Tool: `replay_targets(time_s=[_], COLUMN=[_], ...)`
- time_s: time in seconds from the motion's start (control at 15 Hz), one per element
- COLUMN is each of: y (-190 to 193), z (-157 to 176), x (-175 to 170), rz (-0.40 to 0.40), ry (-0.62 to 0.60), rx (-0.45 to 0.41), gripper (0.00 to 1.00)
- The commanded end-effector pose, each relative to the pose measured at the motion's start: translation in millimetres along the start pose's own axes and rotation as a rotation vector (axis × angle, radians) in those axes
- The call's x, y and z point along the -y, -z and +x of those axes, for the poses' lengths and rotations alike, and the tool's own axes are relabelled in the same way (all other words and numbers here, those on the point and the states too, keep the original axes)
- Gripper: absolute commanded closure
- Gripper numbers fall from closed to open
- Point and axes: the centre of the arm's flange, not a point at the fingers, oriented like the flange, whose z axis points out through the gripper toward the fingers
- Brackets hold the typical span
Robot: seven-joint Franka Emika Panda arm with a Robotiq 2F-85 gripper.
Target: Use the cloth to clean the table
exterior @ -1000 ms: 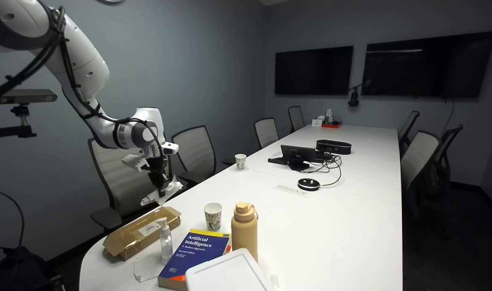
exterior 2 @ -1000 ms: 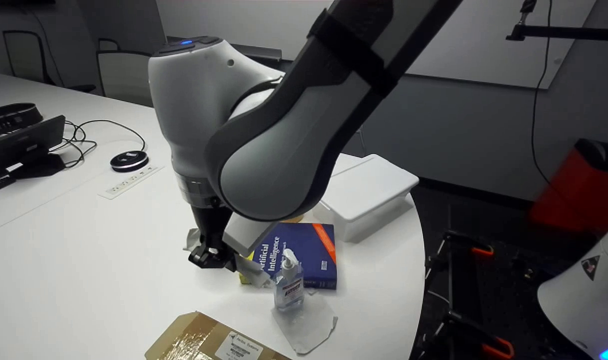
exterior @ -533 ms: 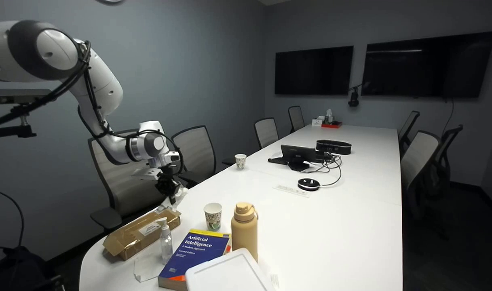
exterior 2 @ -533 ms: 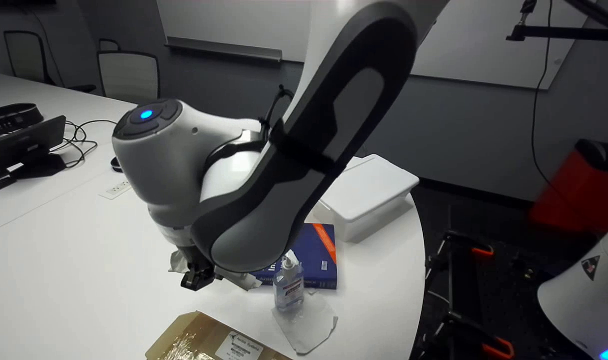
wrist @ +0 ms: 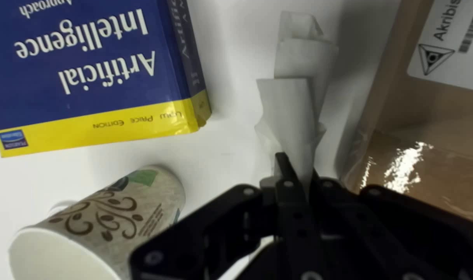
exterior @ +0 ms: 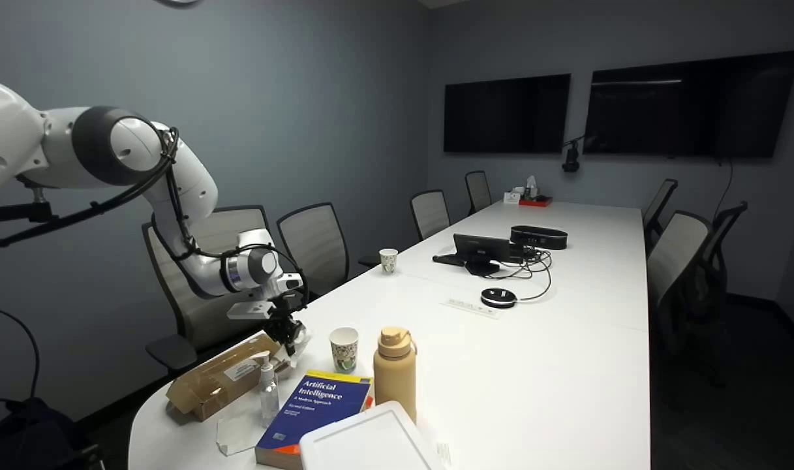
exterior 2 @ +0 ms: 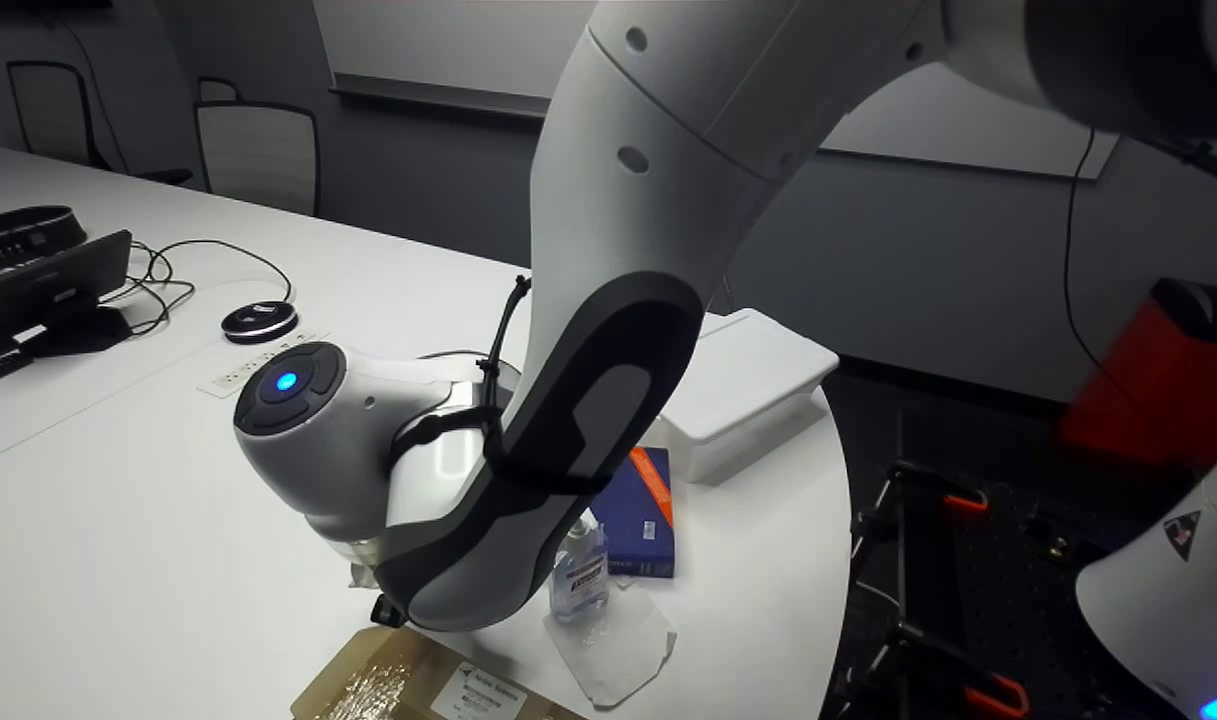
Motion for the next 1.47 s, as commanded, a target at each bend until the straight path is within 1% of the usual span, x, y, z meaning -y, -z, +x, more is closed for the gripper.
replay_targets(time_s=[0.0, 0.2, 0.27, 0.33, 0.4, 0.67, 0.8, 0.93, 1.0, 1.13, 1.4], y=[-28.6, -41.9, -40.2, -37.9, -33.9, 0.8, 23.9, 54.7, 74.6, 111.2, 178.0], z=[19.3, 22.6, 24.9, 26.6, 28.7, 37.7, 40.2, 40.4, 40.2, 37.8, 24.8], x=[2.6, 3.1, 4.4, 4.7, 3.7, -7.8, -12.9, -15.3, -14.9, -13.7, -12.3], rz=[-0.016, -0.003, 0.009, 0.019, 0.016, 0.036, 0.041, 0.055, 0.054, 0.062, 0.103], ry=[0.002, -0.016, -0.025, -0.030, -0.043, -0.099, -0.110, -0.106, -0.113, -0.120, -0.148], rx=[-0.006, 0.002, 0.002, 0.004, 0.006, 0.034, 0.051, 0.066, 0.080, 0.115, 0.150], gripper=[0.99, 0.99, 0.70, 0.68, 0.62, 0.31, 0.16, 0.02, 0.00, 0.00, 0.00])
